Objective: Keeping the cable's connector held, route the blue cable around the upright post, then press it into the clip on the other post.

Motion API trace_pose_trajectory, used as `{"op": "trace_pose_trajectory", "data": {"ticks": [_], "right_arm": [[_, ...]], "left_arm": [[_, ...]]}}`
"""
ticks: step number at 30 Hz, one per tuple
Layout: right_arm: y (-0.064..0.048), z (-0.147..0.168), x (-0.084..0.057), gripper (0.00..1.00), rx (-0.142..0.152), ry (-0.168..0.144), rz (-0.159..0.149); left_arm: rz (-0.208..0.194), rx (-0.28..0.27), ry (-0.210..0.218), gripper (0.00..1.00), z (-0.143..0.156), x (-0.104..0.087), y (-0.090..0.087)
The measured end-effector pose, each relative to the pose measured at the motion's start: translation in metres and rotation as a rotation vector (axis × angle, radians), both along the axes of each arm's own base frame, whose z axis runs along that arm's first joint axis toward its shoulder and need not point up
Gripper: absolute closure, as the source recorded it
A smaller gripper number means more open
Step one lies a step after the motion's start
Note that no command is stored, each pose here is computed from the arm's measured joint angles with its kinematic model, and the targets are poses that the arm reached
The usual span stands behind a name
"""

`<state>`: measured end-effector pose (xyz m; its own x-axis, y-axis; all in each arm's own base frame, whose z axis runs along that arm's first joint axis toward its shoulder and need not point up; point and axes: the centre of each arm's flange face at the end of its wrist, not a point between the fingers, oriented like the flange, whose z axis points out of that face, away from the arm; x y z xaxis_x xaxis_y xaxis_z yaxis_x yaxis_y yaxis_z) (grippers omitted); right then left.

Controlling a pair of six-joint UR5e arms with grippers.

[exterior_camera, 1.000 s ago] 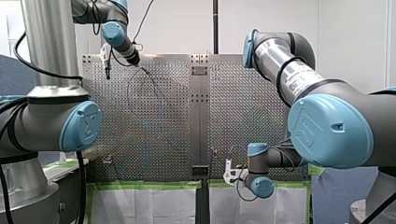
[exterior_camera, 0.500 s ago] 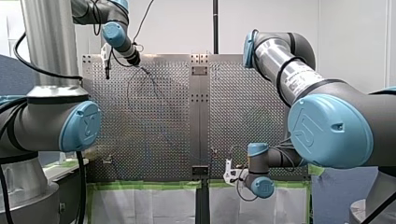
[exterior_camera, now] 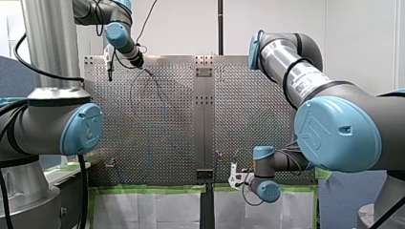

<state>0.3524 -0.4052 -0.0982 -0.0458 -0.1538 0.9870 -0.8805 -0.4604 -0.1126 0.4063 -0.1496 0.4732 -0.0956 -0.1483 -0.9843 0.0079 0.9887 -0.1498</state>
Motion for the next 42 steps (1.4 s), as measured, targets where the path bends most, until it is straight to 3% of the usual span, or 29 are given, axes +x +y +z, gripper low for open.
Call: {"op": "trace_pose_trajectory", "data": {"ticks": [5,18,42], "right_arm": [[-0.0002,0.0001,0.0,1.0,0.0,-0.001,0.0],[0.0,0.0,0.0,1.0,0.0,0.0,0.0],[-0.0002,0.0001,0.0,1.0,0.0,0.0,0.0]], "left_arm": [[0.004,0.0,0.005,0.0,-0.0004,-0.0008,-0.0003],[0.075,-0.002,0.034,0.0,-0.0034,-0.0048,0.0045],[0.102,-0.004,0.037,0.0,-0.0038,-0.006,0.0057]]}}
